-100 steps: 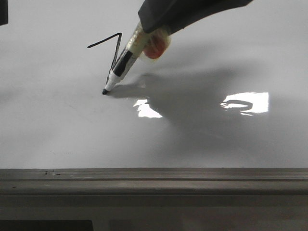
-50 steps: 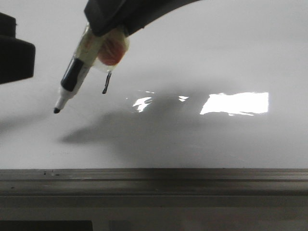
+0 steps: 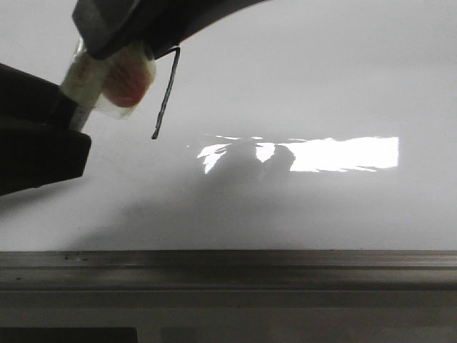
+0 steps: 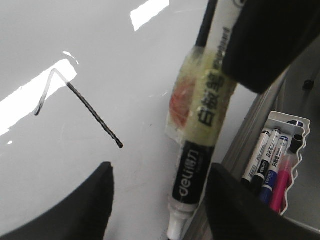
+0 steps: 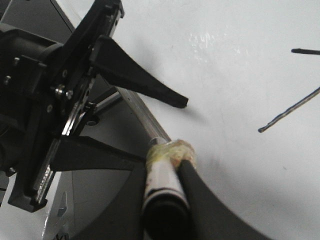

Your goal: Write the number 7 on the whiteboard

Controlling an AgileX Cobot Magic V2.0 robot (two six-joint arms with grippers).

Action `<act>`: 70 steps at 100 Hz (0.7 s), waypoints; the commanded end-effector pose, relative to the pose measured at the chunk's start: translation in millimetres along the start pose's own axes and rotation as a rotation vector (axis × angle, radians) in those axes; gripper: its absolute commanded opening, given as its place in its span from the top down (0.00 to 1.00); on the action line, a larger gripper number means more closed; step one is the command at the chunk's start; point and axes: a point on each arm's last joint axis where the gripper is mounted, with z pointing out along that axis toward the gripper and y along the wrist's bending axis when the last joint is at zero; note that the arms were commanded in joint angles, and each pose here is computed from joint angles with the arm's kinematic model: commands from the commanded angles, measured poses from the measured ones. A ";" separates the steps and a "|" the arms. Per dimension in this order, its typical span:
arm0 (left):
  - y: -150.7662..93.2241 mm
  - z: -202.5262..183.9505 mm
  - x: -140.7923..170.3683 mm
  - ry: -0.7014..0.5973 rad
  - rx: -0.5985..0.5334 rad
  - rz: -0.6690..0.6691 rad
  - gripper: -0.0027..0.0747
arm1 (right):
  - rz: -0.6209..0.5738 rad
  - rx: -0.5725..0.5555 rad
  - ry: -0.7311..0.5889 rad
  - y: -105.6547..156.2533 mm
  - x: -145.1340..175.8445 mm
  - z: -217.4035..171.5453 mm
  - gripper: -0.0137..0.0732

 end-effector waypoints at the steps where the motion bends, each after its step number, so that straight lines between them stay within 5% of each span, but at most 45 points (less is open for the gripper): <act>1: -0.2 1.9 -15.6 -0.098 0.018 -0.014 0.65 | -0.007 -0.016 -0.128 3.5 -19.3 -11.7 0.93; 12: -0.2 2.7 -14.9 -0.093 0.019 -0.015 0.99 | -0.007 -0.016 -0.128 3.5 -19.3 -11.7 0.93; 37: -0.3 2.7 -15.1 -0.095 0.020 -0.013 0.99 | -0.007 -0.016 -0.128 3.5 -19.3 -11.7 0.90; 44: -0.3 2.7 -15.1 -0.095 0.020 -0.013 0.99 | -0.007 -0.016 -0.128 3.5 -19.3 -11.7 0.78; 57: -0.1 2.7 -15.2 -0.096 0.017 -0.022 0.99 | -0.012 -0.009 -0.131 2.1 -19.7 -11.7 0.36; 70: 5.3 2.7 -14.6 -0.094 -0.034 -0.192 0.99 | -0.026 0.007 -0.133 -0.9 -20.1 -11.8 0.29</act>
